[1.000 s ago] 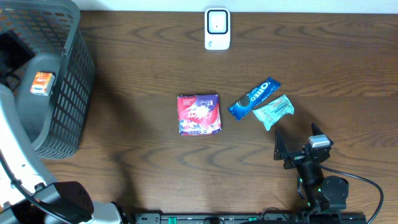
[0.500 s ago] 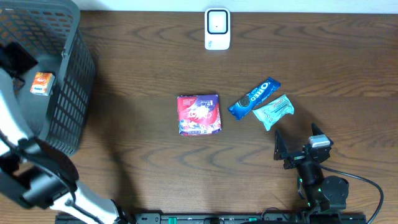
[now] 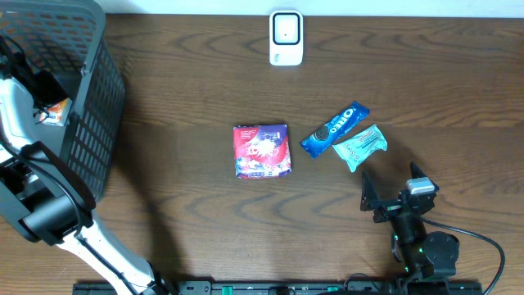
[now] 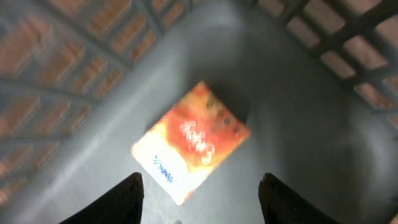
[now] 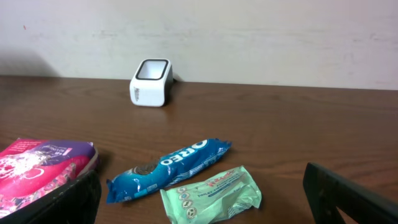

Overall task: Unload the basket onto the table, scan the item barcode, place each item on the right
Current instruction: 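Move the left gripper back down into the basket, then grasp the small orange snack box in the basket with the left gripper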

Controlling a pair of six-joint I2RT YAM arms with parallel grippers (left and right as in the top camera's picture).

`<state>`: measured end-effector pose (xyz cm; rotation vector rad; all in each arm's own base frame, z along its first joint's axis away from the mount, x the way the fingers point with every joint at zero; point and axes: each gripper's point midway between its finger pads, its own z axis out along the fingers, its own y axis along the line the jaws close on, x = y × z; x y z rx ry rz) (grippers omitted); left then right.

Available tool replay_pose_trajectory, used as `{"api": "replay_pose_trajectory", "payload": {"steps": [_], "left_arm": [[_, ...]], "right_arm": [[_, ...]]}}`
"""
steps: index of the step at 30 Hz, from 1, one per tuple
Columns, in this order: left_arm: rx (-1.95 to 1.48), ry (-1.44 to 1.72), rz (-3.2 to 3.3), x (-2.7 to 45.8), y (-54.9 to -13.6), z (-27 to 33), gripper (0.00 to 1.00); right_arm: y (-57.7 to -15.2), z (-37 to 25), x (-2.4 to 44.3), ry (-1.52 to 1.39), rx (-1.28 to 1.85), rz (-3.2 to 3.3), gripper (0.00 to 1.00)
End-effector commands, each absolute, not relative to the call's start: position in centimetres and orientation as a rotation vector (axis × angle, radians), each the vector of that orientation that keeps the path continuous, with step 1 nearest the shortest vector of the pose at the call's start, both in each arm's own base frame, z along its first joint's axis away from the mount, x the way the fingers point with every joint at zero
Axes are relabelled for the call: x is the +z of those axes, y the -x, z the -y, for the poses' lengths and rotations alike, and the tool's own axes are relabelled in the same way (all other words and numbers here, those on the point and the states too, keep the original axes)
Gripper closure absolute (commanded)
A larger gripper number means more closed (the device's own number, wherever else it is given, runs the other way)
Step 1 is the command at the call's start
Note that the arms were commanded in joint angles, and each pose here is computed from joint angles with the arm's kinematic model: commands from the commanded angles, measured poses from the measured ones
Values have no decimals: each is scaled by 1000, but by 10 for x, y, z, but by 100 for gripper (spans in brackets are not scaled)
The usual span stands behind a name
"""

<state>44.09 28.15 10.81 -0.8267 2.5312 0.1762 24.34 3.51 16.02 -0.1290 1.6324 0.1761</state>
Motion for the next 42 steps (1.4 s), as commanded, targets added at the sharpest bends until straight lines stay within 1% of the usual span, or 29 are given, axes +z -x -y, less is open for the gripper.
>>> {"api": "replay_pose_trajectory", "payload": {"steps": [1, 5, 9, 10, 13, 17, 18, 20, 21, 25, 29, 33, 34, 37, 42], "left_arm": [[232, 695, -2566, 102, -446, -287, 40], [237, 656, -2598, 88, -447, -288, 40], [223, 661, -2635, 65, -447, -288, 40], [219, 663, -2645, 58, -448, -288, 41], [215, 665, -2654, 45, -450, -289, 52], [215, 665, -2654, 38, -452, -291, 70], [215, 665, -2654, 38, -452, -291, 71], [216, 665, -2653, 39, -452, -291, 81], [216, 666, -2653, 38, -452, -291, 92], [177, 786, -2600, 49, -452, -289, 93], [147, 898, -2477, 89, -456, -289, 93], [-47, 834, -2322, 163, -469, -264, 93], [-122, 783, -2265, 192, -473, -252, 93], [-280, 708, -2120, 261, -474, -224, 92], [-538, 617, -1887, 376, -450, -168, 93]], "right_arm": [[-243, -33, 159, 131, 168, -1632, 1], [-243, -33, 159, 131, 168, -1632, 1], [-243, -33, 159, 131, 168, -1632, 1], [-243, -33, 159, 131, 168, -1632, 1], [-243, -33, 159, 131, 168, -1632, 1], [-243, -33, 159, 131, 168, -1632, 1], [-243, -33, 159, 131, 168, -1632, 1], [-243, -33, 159, 131, 168, -1632, 1], [-243, -33, 159, 131, 168, -1632, 1], [-243, -33, 159, 131, 168, -1632, 1], [-243, -33, 159, 131, 168, -1632, 1], [-243, -33, 159, 131, 168, -1632, 1], [-243, -33, 159, 131, 168, -1632, 1], [-243, -33, 159, 131, 168, -1632, 1], [-243, -33, 159, 131, 168, -1632, 1]]}}
